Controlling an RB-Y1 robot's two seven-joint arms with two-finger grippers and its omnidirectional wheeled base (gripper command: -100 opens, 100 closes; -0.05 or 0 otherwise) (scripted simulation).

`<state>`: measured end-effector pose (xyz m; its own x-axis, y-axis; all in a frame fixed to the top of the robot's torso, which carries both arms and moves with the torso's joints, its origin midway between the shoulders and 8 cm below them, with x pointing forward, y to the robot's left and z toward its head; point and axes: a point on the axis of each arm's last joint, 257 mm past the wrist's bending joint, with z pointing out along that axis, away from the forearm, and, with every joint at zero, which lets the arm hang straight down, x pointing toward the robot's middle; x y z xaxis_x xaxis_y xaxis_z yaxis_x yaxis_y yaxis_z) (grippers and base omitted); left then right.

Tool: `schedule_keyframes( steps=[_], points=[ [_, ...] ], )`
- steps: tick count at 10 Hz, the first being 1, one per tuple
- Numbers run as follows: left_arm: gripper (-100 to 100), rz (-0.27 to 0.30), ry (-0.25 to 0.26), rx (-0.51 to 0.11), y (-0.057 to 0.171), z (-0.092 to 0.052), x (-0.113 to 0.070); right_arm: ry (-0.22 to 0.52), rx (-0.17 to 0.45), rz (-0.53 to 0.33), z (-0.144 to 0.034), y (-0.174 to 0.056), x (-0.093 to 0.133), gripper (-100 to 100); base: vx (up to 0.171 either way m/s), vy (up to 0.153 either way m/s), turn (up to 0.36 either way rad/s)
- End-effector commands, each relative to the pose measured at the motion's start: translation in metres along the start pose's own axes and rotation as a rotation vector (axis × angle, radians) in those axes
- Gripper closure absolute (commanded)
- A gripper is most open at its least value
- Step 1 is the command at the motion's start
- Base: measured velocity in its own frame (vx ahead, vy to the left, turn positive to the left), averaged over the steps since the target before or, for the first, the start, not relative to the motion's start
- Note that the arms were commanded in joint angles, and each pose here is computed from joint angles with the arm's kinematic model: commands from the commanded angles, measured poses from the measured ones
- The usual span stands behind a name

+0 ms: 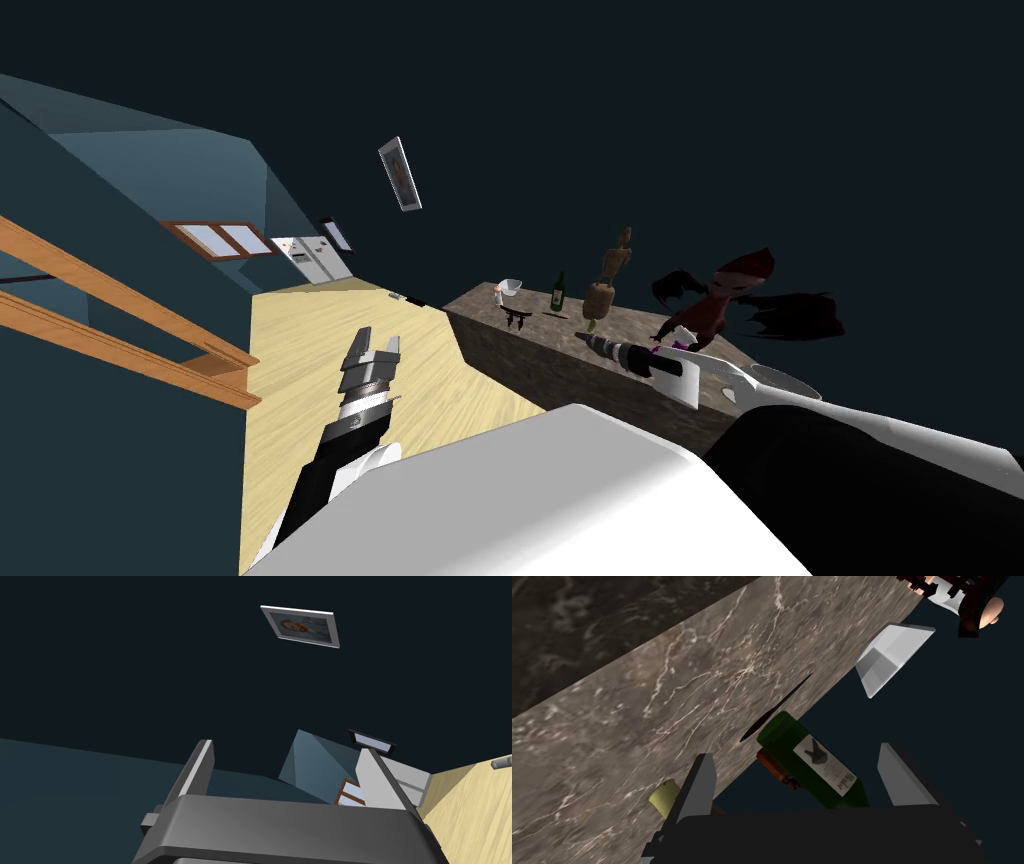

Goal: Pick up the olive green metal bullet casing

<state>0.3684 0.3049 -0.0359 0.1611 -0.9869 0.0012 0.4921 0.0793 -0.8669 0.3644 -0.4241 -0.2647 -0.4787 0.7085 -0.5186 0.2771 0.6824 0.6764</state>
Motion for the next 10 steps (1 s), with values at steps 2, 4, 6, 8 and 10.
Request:
schedule_keyframes(
  steps=[2,4,6,8,10],
  points=[
    [0,0.000,0.000,0.000,0.000,0.000,0.000,0.031,0.126,-0.028,-0.009,-0.043,-0.004,-100,0.018,-0.005,0.230],
    [0,0.000,0.000,0.000,0.000,0.000,0.000,0.047,0.188,-0.060,-0.017,-0.062,-0.010,-100,0.016,-0.020,0.097],
    [0,0.000,0.000,0.000,0.000,0.000,0.000,0.061,0.246,-0.084,-0.025,-0.080,-0.014,-100,0.016,-0.019,0.125],
    [0,0.000,0.000,0.000,0.000,0.000,0.000,0.073,0.303,-0.108,-0.034,-0.097,-0.020,-100,0.013,-0.023,0.128],
    [0,0.000,0.000,0.000,0.000,0.000,0.000,0.084,0.355,-0.126,-0.043,-0.113,-0.025,-100,0.009,-0.026,0.124]
  ],
)
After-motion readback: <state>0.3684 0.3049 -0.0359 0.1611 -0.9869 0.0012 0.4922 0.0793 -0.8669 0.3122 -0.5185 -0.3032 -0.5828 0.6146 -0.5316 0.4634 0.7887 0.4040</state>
